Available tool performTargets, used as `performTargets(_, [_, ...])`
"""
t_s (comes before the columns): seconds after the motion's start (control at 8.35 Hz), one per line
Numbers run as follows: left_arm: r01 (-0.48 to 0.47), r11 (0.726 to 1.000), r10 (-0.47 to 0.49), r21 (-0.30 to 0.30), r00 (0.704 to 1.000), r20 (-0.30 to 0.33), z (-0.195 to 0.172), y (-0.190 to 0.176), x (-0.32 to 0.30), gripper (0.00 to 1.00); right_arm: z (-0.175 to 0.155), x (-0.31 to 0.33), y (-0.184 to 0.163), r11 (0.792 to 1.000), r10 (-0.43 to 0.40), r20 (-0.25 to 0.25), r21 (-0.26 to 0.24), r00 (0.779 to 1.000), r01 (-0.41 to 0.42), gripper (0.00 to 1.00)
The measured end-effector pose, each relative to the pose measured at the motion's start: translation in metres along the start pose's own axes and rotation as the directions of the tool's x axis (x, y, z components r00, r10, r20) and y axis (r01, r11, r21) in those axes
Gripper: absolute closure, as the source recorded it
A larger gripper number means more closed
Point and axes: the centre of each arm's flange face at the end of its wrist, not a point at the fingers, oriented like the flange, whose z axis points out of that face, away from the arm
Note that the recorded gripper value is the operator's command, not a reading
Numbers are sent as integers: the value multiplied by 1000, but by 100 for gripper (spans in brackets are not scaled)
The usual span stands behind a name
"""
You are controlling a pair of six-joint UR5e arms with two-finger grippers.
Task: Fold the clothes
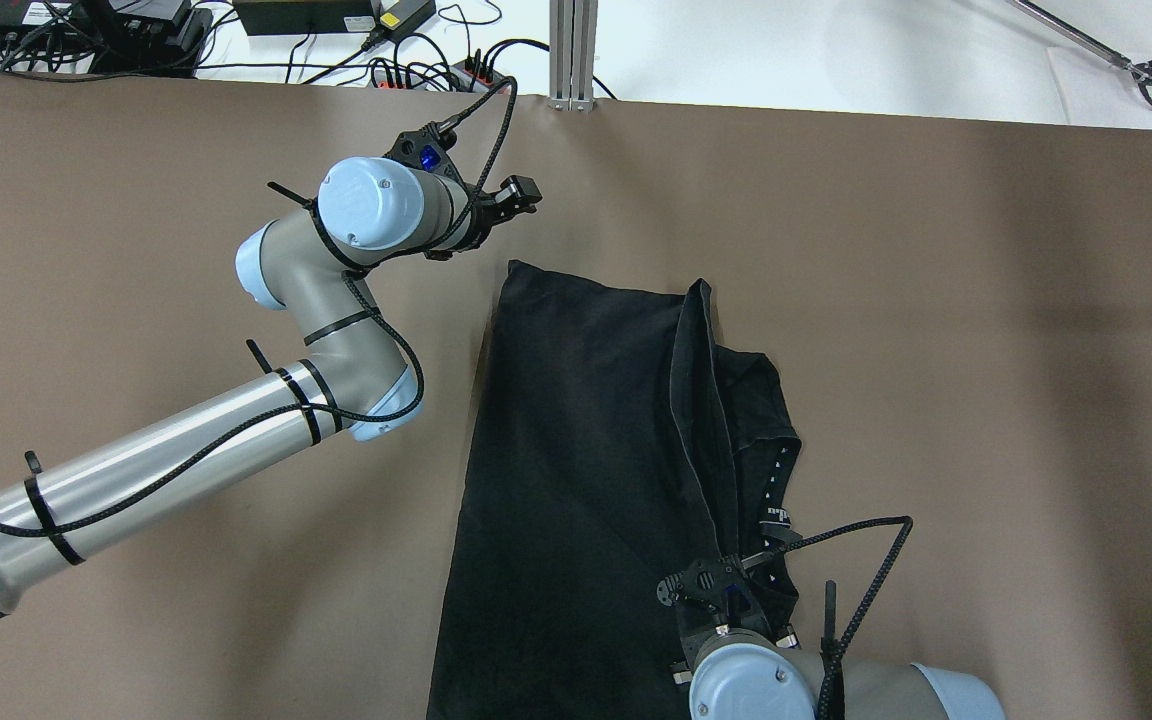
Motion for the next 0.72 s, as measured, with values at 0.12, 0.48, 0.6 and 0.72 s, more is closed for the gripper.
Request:
performTargets(0.12, [0, 1000, 0, 0, 1000, 2, 0, 0, 0, 6, 1, 2, 1, 1000, 8, -3, -1, 1000, -8, 48])
performTargets(0.48, [2, 1000, -2, 1, 1000, 29, 1, 1, 3, 6, -7, 3, 1, 996, 89, 13, 6, 996, -89, 6])
performTargets(0.6, [2, 1000, -2, 1, 999, 32, 1, 1, 4, 6, -9, 4, -1, 995, 97, 18, 9, 995, -98, 6])
performTargets(0.72, [2, 1000, -2, 1, 999, 33, 0, 0, 4, 6, -12, 9, -13, 995, 101, 18, 23, 995, -101, 6])
